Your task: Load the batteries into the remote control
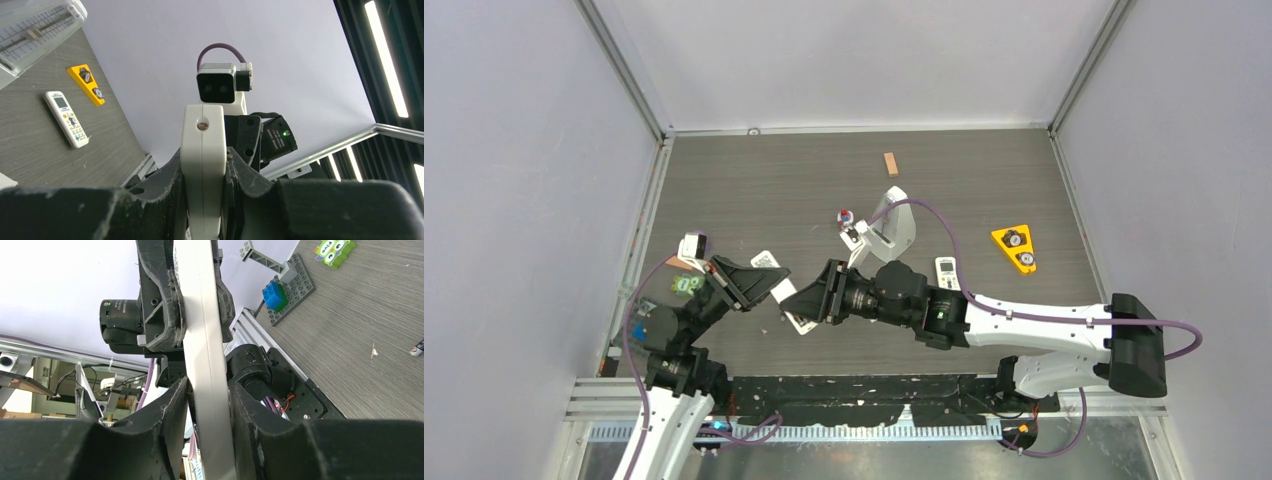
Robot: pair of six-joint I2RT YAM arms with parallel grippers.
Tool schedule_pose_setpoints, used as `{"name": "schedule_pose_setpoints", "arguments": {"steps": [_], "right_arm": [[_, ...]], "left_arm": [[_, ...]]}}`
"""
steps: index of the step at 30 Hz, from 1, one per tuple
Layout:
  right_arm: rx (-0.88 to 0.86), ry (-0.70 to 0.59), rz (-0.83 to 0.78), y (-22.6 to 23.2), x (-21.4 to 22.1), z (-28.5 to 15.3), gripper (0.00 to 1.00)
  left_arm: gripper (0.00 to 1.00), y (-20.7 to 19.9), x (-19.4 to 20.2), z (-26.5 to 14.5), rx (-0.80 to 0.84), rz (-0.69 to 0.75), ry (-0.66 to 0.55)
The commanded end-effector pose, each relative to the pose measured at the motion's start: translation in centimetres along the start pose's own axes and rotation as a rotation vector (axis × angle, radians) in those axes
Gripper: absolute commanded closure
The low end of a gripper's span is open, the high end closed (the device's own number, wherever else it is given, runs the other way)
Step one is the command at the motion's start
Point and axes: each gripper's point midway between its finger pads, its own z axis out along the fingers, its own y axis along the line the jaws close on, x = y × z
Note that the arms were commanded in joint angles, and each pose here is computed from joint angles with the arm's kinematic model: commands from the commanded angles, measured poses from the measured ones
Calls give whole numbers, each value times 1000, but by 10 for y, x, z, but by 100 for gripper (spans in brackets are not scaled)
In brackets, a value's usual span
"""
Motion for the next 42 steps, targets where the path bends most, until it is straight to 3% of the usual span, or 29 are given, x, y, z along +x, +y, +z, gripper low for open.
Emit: {"name": "schedule_pose_setpoints", "arguments": {"steps": [1,8,13,14,15,16,24,33,39,42], "right_arm": [[9,82,-5,-9,19,-2,55],[-22,48,-11,10,5,-2,25],[-60,12,-20,25,-6,-7,17],[-197,-70,-17,75,-36,-48,16],[-99,-23,-14,40,-18,-19,15],[-87,-18,-13,35,-16,-15,15],[-24,-55,16,16,-24,-11,20],[18,-29,25,3,-19,-3,43],[55,-49,18,-4,-22,-8,45],[55,-51,11,-5,-22,-10,39]], "left_arm": [[100,-37,-9,0,134,55,-50],[100,-22,-7,-1,111,58,-48],[100,-12,-5,-2,101,58,-41],[100,-11,-5,-2,100,57,-41],[100,-11,-4,-2,102,59,-39],[100,-11,-4,-2,104,60,-37],[100,-12,-3,-4,113,65,-38],[100,-13,-2,-4,120,65,-36],[100,-12,-3,-3,115,62,-36],[100,-12,-3,-3,115,64,-36]]}}
